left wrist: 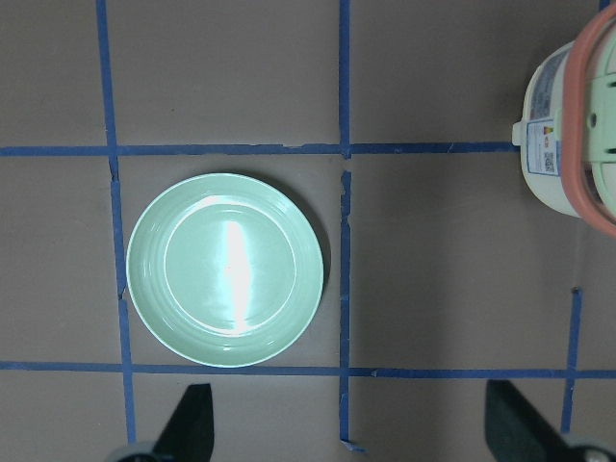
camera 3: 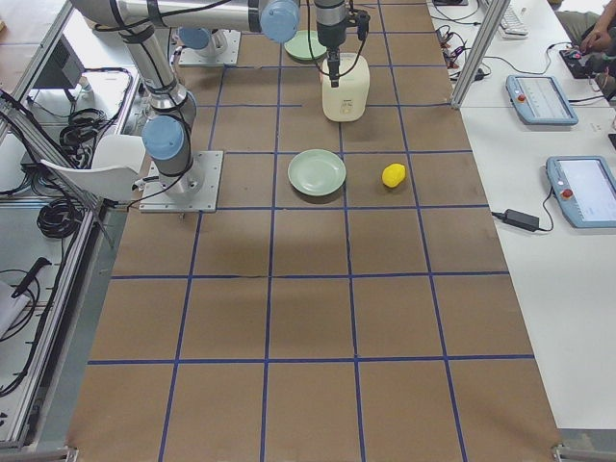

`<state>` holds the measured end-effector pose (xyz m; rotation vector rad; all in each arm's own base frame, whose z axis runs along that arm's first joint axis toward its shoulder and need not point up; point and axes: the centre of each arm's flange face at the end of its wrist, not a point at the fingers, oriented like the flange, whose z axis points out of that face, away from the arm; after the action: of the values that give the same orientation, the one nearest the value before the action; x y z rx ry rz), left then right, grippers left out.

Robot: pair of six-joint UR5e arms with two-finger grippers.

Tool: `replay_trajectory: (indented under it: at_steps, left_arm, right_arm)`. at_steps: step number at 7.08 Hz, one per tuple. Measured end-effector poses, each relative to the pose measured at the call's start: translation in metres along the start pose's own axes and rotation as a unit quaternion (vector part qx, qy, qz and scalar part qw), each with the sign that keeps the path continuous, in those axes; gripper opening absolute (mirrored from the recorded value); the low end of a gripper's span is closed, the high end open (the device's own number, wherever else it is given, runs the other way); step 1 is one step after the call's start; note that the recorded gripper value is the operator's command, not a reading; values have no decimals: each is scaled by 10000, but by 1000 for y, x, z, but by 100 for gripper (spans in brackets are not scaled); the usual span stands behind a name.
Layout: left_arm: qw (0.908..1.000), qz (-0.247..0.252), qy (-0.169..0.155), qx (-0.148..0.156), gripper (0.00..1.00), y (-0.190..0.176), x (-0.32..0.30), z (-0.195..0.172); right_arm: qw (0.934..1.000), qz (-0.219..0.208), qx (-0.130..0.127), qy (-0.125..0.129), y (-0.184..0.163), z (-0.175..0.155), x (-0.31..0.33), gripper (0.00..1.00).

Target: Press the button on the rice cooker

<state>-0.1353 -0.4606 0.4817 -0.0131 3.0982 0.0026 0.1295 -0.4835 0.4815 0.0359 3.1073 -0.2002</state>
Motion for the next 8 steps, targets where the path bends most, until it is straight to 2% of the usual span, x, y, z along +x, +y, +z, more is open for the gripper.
replay_trajectory:
  at_steps: [3,8]
  left_arm:
    - [10000,0,0,0,100,0,0,0]
    - [10000,0,0,0,100,0,0,0]
  right_arm:
    - [9998,32,-57,-192,-1,-3,-3,100]
    - [9999,41,20,-155,-7,-14,-1,100]
